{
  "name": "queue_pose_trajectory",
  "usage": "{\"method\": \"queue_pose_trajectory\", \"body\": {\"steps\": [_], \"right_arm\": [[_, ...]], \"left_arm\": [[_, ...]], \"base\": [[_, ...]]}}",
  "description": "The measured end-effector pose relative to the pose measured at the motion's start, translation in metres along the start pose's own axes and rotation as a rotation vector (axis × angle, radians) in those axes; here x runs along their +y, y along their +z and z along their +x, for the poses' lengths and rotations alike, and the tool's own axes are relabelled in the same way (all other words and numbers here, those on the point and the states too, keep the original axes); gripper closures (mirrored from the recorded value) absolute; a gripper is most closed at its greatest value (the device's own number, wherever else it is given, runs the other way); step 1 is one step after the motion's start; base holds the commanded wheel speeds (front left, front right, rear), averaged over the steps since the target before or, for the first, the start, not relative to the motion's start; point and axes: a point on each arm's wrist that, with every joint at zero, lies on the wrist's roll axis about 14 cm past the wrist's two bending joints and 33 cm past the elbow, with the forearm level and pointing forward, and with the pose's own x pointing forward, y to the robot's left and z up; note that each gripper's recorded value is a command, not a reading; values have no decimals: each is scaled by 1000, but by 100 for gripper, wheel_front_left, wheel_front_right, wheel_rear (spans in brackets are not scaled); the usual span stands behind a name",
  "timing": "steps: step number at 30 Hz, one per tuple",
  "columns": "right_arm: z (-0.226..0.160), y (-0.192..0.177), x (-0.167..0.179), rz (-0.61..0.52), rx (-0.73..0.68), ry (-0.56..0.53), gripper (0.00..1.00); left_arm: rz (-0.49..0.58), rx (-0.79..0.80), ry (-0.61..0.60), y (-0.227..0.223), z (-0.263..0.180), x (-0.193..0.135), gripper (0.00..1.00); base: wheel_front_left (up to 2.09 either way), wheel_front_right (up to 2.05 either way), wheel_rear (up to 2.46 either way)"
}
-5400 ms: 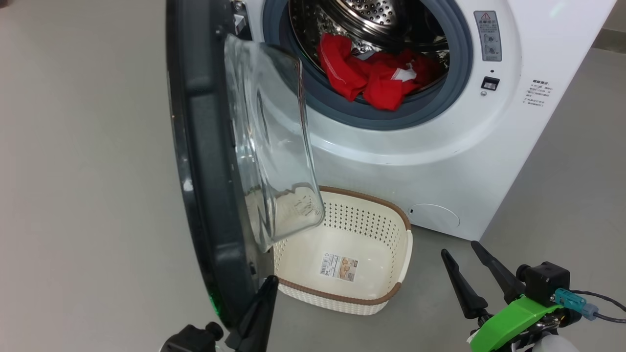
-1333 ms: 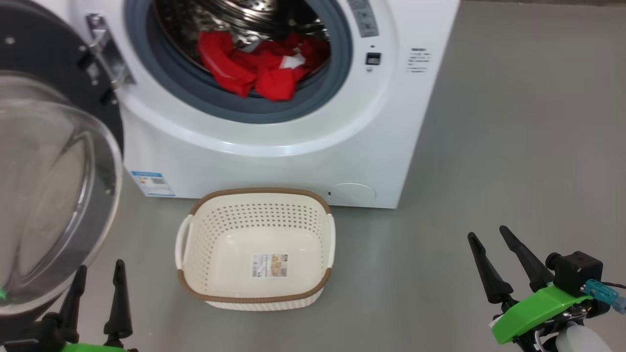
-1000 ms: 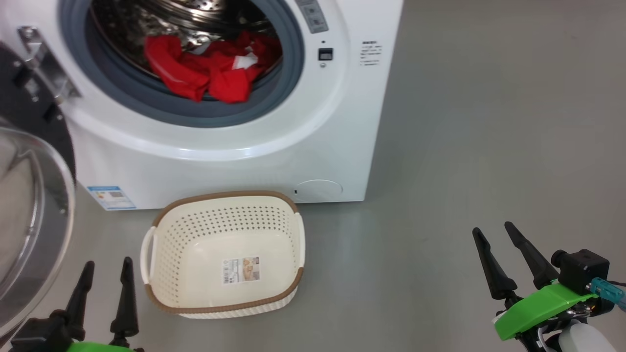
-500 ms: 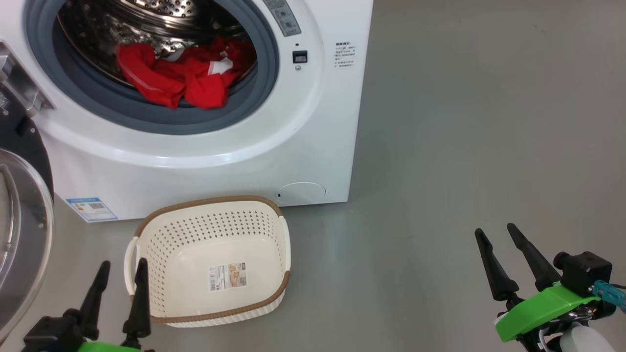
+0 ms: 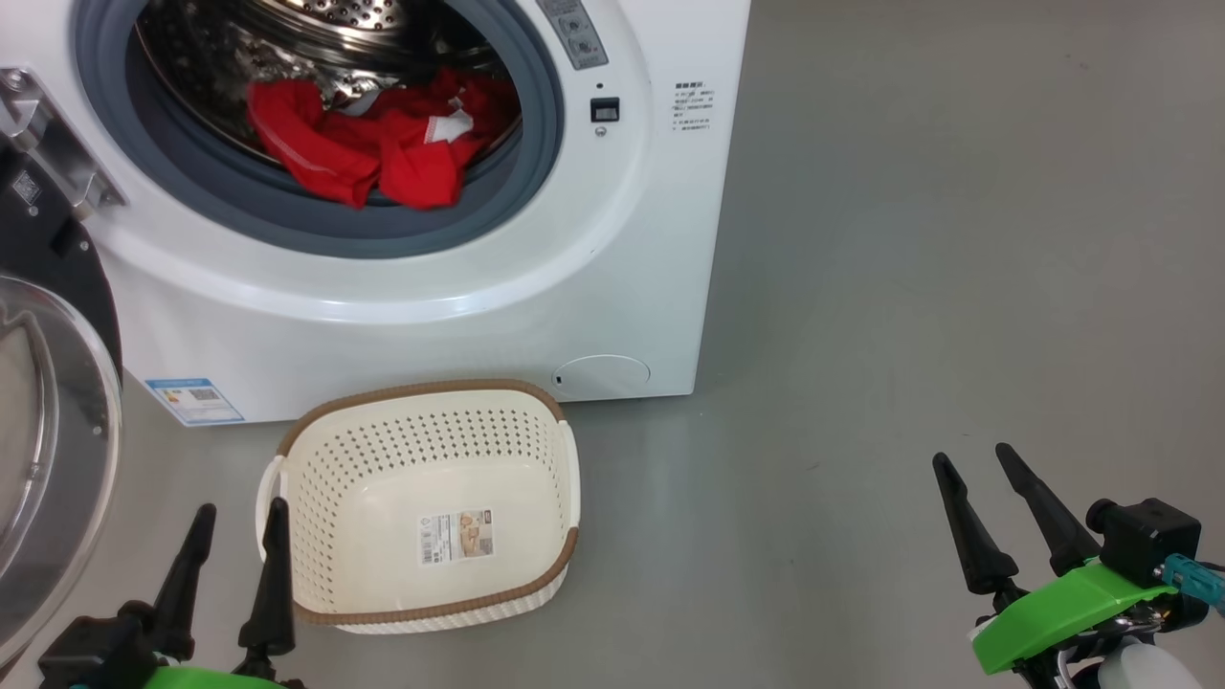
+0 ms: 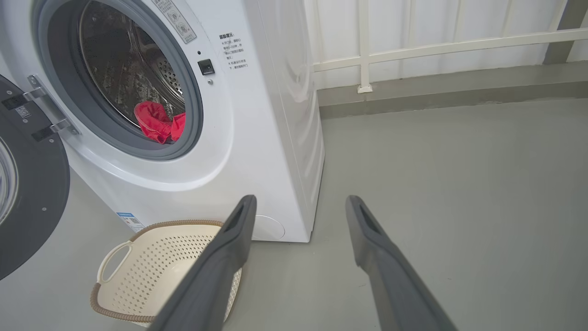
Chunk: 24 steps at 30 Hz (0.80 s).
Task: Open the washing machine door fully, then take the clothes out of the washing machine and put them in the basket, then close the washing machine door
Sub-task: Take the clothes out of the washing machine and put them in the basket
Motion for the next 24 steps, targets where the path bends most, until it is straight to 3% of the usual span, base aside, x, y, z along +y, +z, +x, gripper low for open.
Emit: {"method": "queue_pose_trajectory", "body": {"steps": [24], "right_arm": [[2,-2,4,-1,6,13,0]], "left_arm": [[2,4,17,0,-1,7,0]], "base": [[116,-116,0]]}}
